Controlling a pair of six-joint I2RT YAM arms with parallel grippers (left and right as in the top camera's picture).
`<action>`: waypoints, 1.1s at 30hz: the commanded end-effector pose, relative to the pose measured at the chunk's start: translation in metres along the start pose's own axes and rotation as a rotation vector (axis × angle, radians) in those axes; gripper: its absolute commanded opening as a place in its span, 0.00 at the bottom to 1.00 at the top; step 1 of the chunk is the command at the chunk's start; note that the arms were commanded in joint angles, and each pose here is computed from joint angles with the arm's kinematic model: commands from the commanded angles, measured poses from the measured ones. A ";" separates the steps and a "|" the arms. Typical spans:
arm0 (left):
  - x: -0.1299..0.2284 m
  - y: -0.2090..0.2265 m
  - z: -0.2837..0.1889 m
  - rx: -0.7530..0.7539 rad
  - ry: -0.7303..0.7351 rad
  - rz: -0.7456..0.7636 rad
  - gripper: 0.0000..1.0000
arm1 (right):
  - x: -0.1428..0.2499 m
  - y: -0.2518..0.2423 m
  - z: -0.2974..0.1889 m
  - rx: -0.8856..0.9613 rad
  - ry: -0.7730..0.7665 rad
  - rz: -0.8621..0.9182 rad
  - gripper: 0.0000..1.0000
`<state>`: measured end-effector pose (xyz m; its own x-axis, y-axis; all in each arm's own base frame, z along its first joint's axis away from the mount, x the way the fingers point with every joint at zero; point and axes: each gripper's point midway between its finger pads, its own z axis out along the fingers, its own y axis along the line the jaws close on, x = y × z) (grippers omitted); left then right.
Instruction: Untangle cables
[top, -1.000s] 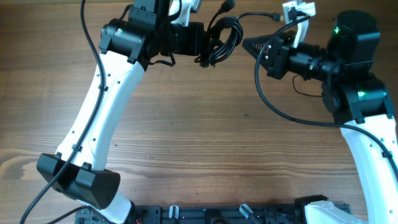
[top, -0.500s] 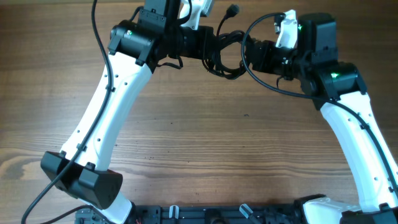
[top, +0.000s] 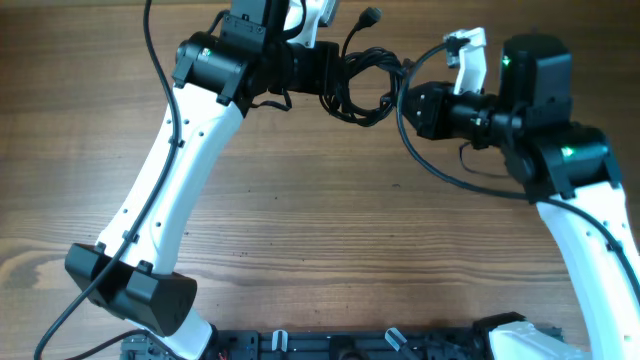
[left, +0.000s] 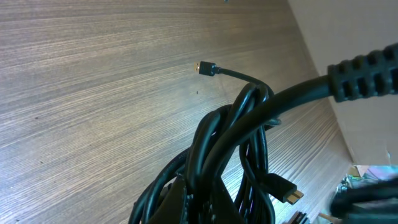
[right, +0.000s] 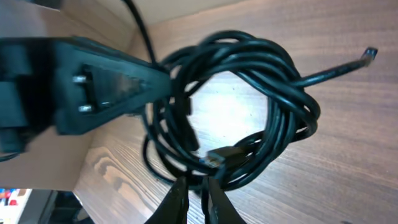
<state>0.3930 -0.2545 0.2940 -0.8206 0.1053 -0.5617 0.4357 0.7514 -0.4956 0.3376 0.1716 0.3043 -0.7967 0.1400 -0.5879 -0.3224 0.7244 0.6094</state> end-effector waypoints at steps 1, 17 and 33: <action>-0.005 -0.005 -0.006 0.011 -0.019 -0.015 0.04 | 0.006 -0.007 0.017 -0.016 0.061 0.020 0.09; 0.005 -0.027 0.002 0.047 0.011 -0.009 0.04 | -0.009 -0.047 0.094 0.049 0.053 -0.020 0.09; 0.008 -0.037 0.004 0.078 0.022 0.004 0.04 | -0.053 -0.038 -0.038 -0.041 -0.170 0.013 0.59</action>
<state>0.3748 -0.2816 0.2921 -0.8403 0.1281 -0.5267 0.4458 0.7162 -0.5370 0.3851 0.1210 0.3163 -0.7329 0.2701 -0.6244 -0.3052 0.6898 0.6566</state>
